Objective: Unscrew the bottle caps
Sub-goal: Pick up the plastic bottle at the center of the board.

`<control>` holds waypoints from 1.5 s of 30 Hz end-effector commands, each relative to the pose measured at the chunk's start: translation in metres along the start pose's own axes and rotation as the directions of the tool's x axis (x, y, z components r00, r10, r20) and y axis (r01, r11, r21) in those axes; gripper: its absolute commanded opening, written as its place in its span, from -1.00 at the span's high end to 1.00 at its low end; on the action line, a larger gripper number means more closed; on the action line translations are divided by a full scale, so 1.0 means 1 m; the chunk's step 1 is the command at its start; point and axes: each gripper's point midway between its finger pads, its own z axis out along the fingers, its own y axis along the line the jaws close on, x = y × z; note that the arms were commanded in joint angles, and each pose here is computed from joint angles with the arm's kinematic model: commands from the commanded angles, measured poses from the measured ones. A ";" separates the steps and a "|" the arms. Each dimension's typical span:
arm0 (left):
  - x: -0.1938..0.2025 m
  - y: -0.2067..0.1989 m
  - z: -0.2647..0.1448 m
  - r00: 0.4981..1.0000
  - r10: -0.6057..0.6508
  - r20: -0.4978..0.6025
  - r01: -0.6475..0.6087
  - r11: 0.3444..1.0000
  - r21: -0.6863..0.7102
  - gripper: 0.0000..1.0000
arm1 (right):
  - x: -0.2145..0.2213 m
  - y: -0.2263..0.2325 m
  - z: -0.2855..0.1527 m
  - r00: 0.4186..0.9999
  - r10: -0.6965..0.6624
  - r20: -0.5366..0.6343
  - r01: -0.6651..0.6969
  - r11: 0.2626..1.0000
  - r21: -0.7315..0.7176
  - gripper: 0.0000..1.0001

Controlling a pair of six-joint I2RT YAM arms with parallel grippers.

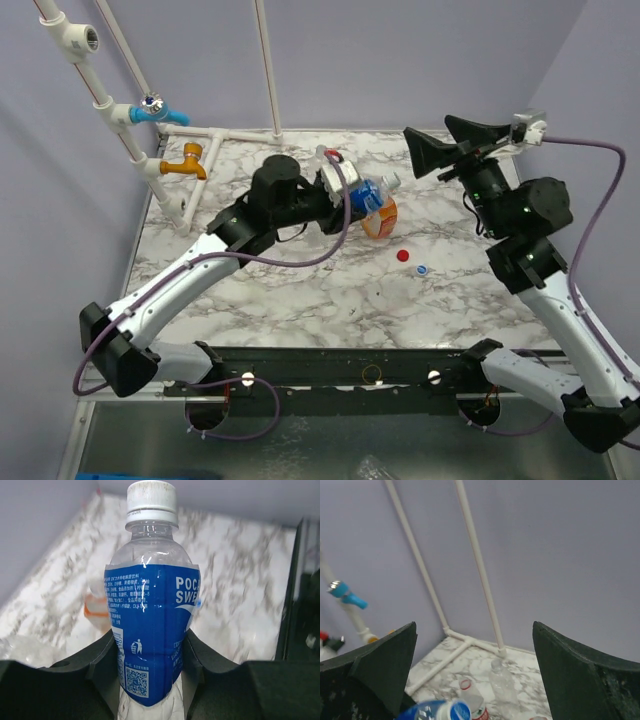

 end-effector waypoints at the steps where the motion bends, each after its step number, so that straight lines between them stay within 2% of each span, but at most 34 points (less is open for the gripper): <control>1: -0.121 0.002 -0.043 0.904 -0.271 0.330 0.275 0.961 0.036 0.75 | -0.021 0.047 -0.024 0.998 0.056 -0.021 -0.059 0.971 -0.232 -1.00; 4: -0.166 0.003 -0.069 0.849 -0.303 0.432 0.293 0.952 0.092 0.75 | -0.032 0.068 -0.038 0.997 0.069 -0.037 -0.077 0.938 -0.339 -0.99; 7: -0.193 -0.012 -0.089 0.820 -0.320 0.475 0.273 0.947 0.167 0.76 | -0.036 0.092 -0.054 0.995 0.077 -0.062 -0.097 0.881 -0.463 -1.00; 9: -0.208 -0.018 -0.101 0.802 -0.316 0.507 0.252 0.948 0.193 0.75 | -0.032 0.111 -0.065 0.993 0.065 -0.099 -0.111 0.812 -0.573 -0.99; 12: -0.224 -0.019 -0.115 0.779 -0.314 0.543 0.245 0.949 0.198 0.75 | -0.018 0.140 -0.077 0.980 0.044 -0.192 -0.173 0.662 -0.729 -1.00; 15: -0.236 -0.019 -0.127 0.759 -0.320 0.567 0.245 0.947 0.206 0.76 | -0.011 0.145 -0.073 0.972 0.064 -0.228 -0.217 0.622 -0.753 -1.00; 18: -0.243 -0.021 -0.137 0.744 -0.330 0.581 0.246 0.944 0.222 0.76 | -0.014 0.150 -0.071 0.977 0.090 -0.195 -0.211 0.585 -0.784 -1.00; 21: -0.244 -0.020 -0.143 0.733 -0.339 0.589 0.254 0.941 0.225 0.77 | -0.012 0.156 -0.065 0.969 0.108 -0.224 -0.246 0.536 -0.807 -1.00; 30: -0.235 -0.015 -0.140 0.734 -0.348 0.583 0.272 0.937 0.218 0.77 | 0.007 0.166 -0.055 0.912 0.255 -0.321 -0.397 0.354 -0.847 -1.00; 45: -0.207 -0.009 -0.111 0.791 -0.295 0.536 0.222 0.955 0.198 0.76 | 0.013 0.188 -0.033 0.883 0.279 -0.377 -0.456 0.326 -0.828 -0.97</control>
